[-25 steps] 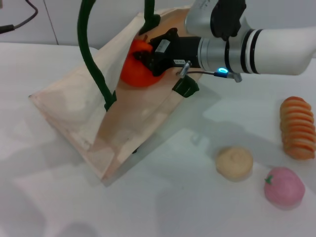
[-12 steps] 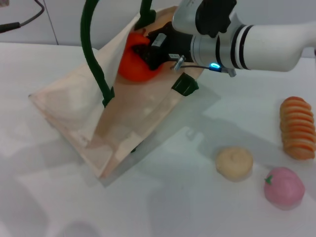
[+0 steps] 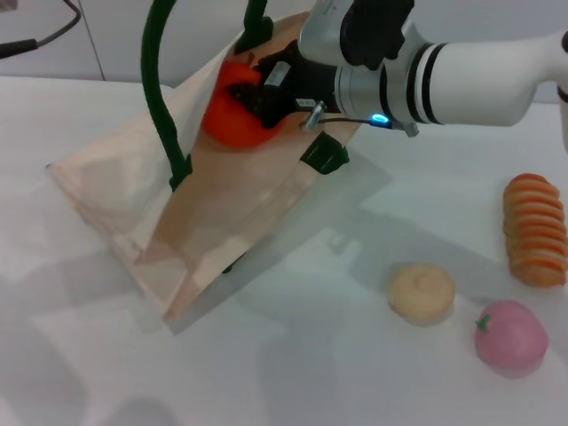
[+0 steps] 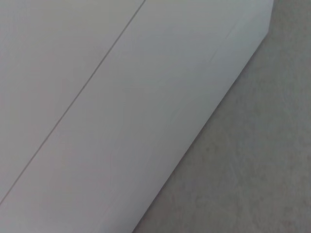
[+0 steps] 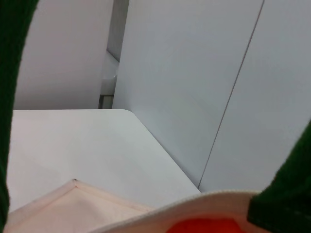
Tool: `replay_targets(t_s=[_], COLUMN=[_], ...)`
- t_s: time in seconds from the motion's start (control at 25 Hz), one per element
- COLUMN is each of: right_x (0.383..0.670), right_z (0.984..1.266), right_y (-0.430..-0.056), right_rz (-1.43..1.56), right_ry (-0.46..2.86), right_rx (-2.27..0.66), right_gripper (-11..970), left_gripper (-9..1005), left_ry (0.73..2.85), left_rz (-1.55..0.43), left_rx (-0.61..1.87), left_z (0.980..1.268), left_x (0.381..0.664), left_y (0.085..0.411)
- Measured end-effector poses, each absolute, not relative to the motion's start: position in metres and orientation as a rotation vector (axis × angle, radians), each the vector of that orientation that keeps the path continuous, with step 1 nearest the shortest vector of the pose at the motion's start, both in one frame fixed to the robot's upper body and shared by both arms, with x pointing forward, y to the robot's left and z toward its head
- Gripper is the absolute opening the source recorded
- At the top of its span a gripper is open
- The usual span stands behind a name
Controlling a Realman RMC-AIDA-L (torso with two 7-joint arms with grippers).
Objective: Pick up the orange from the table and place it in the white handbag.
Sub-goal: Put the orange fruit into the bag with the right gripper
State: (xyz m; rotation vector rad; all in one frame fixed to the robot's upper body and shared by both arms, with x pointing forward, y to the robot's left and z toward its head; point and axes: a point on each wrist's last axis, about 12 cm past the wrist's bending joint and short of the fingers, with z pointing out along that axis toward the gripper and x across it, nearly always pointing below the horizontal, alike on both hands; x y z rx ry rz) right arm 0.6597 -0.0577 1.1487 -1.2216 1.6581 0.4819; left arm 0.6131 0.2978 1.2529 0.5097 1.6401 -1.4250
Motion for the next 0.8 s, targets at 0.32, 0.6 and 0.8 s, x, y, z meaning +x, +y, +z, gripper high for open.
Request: replay_targets(t_s=[0.32,0.6,0.8], right_x=[0.6599,0.6592,0.6589], right_z=[1.1494,1.1495,1.1497], right_y=[-0.0569,-0.0564,-0.0561], right_rz=[0.481,0.481,0.484], right_ry=[1.656,1.646,1.645], right_rx=[-1.224,-1.236,-1.238], right_gripper=[137,206,371], left_gripper=[136,136,136], left_ry=[1.635,1.636,1.636], left_rz=[-1.426,-1.423,-1.422], left_rx=[0.509,0.504,0.502], left_z=[1.2535,1.2528,1.2528], left_x=[0.6132,0.6125,0.6124], left_y=[0.2979,0.2998,0.3002])
